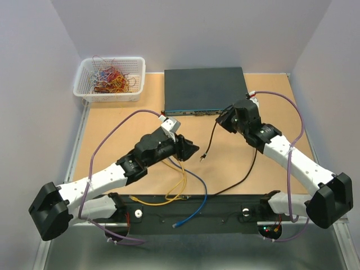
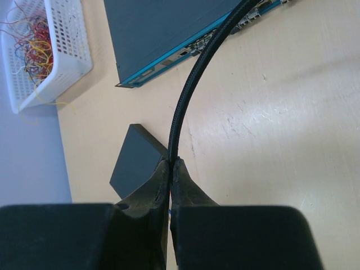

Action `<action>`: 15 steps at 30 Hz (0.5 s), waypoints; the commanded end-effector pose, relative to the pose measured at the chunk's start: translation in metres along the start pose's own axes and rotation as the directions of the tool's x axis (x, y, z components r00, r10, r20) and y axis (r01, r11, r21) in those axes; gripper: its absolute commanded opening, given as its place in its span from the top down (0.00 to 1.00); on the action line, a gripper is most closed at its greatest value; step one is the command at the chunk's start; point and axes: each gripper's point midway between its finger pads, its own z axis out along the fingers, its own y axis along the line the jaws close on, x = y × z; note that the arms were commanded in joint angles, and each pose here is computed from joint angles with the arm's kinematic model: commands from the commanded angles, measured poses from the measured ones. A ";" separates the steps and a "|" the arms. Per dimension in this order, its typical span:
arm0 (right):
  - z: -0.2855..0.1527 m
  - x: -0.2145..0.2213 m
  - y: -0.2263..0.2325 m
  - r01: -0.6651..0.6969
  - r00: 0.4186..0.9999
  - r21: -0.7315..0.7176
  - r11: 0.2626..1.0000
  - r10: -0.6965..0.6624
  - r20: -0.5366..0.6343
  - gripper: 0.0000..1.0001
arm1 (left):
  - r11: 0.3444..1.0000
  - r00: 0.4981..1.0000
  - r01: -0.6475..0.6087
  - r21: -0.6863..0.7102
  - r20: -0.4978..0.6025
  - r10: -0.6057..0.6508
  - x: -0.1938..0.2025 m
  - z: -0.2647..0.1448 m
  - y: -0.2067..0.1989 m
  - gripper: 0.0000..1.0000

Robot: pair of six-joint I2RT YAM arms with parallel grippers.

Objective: Insert the plug into the switch port

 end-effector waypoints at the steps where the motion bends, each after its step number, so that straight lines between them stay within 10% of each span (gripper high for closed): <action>1: -0.018 -0.028 0.027 -0.049 0.996 -0.104 0.993 0.057 0.074 1.00 | 0.991 0.993 -0.041 0.131 0.118 0.026 -0.023 0.000 -0.025 0.45; 15: -0.030 -0.033 0.050 -0.044 0.998 -0.197 0.979 0.053 0.041 1.00 | 0.983 0.999 -0.040 0.177 0.042 0.033 0.027 0.007 -0.014 0.39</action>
